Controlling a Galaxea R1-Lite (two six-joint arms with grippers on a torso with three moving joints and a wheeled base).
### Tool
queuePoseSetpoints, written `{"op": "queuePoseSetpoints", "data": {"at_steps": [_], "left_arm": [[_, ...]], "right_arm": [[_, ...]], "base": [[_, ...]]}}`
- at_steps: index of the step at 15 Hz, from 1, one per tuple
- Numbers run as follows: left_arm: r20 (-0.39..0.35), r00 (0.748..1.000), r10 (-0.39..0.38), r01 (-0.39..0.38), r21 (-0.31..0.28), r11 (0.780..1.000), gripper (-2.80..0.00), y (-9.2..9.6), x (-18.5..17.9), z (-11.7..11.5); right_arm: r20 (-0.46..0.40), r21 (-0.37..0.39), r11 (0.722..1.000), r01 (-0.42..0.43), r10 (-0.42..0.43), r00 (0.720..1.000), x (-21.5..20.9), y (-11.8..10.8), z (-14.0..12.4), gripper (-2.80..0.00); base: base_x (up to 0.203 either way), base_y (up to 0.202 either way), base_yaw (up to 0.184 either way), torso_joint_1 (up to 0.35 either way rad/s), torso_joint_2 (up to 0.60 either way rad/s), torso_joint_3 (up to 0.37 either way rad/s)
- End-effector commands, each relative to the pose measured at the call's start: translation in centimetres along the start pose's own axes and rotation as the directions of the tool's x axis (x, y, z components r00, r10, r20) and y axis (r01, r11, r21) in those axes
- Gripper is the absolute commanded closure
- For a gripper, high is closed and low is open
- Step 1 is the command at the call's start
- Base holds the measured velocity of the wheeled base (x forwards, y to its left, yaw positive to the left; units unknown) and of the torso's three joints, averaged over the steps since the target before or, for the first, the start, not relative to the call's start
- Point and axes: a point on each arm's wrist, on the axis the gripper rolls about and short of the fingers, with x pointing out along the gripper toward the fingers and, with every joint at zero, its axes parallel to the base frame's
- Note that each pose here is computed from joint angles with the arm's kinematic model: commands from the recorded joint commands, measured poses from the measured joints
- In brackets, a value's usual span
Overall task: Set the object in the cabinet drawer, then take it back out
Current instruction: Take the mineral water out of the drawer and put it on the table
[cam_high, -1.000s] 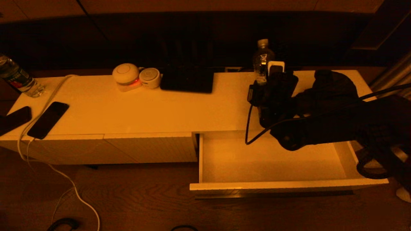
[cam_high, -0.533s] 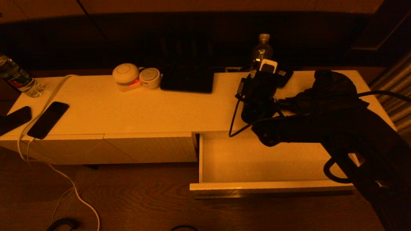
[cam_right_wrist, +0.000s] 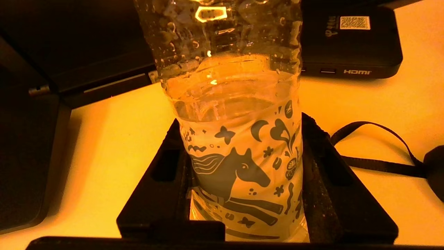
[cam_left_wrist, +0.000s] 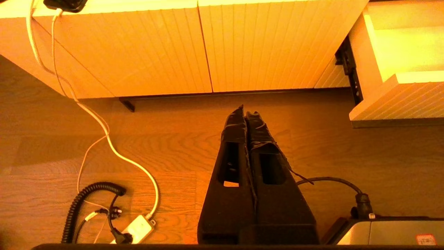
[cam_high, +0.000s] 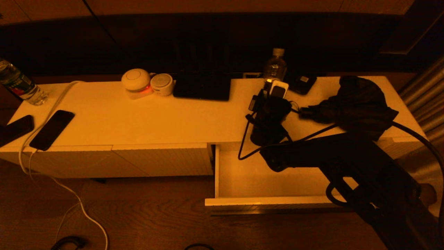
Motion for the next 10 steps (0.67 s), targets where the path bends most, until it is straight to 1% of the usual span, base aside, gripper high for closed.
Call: {"op": "queuePoseSetpoints", "data": {"at_steps": [1,4,8,10], "left_arm": [[0.000,1.000,0.000,0.000,0.000,1.000,0.00,0.0,0.0,0.0],[0.000,1.000,0.000,0.000,0.000,1.000,0.00,0.0,0.0,0.0],[0.000,1.000,0.000,0.000,0.000,1.000,0.00,0.0,0.0,0.0],[0.000,1.000,0.000,0.000,0.000,1.000,0.00,0.0,0.0,0.0]], "right_arm": [[-0.002,-0.010,1.000,0.005,-0.005,1.000,-0.2,-0.2,-0.8,0.00],[0.004,-0.026,1.000,0.014,-0.014,1.000,-0.6,-0.4,-0.3,0.00],[-0.023,-0.044,0.999,-0.013,0.012,1.000,-2.6,0.0,-1.3,0.00],[-0.006,-0.057,0.998,-0.008,0.008,1.000,-3.7,0.0,-1.5,0.00]], "base": [[0.000,0.000,0.000,0.000,0.00,0.000],[0.000,0.000,0.000,0.000,0.00,0.000],[0.000,0.000,0.000,0.000,0.00,0.000],[0.000,0.000,0.000,0.000,0.00,0.000]]}}
